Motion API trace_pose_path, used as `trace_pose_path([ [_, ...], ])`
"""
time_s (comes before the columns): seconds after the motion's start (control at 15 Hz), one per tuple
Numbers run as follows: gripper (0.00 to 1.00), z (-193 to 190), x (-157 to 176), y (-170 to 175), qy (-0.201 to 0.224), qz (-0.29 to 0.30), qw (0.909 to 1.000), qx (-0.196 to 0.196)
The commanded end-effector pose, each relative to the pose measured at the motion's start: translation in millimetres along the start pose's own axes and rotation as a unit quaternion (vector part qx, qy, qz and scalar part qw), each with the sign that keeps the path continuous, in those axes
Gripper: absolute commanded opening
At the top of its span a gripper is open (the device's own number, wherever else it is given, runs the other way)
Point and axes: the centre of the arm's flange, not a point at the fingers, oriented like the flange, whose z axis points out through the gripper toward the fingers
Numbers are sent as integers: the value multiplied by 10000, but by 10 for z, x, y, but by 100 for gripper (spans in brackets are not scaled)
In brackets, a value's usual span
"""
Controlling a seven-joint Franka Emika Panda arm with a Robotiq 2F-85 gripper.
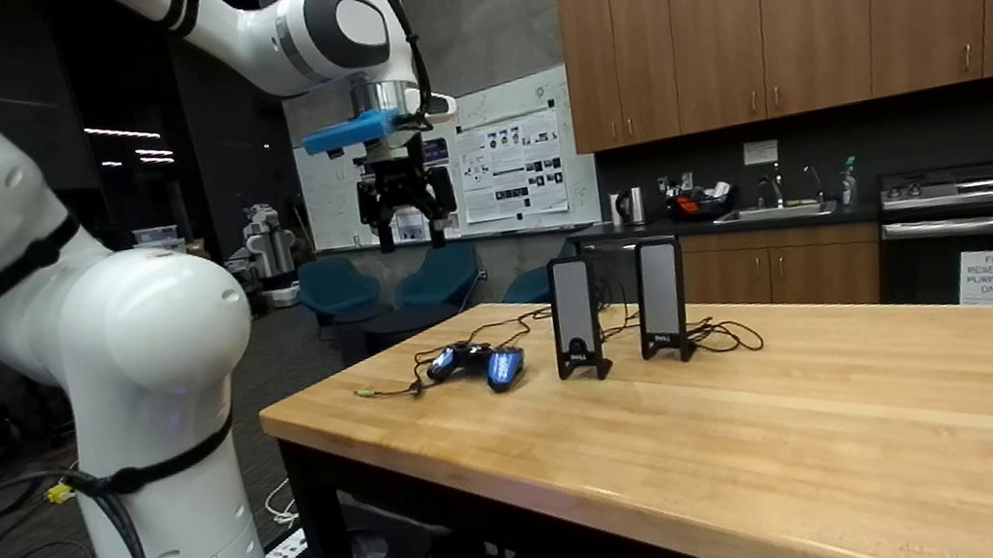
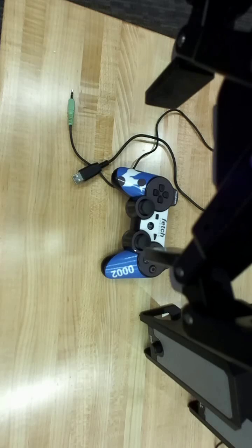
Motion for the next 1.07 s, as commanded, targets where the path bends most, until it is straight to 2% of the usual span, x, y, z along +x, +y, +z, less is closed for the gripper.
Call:
trace_pose_path([
  [0.0,100,73,-17,-62,60,-75,9999,48],
  [0.2,100,116,-27,-85,131,-44,9999,-60],
  [0.27,100,109,-45,-91,91,-176,9998,-7],
  [0.33,100,0,0,0,0,0,10000,0],
  [1.0,100,35,-9,-17,-27,-31,10000,9],
])
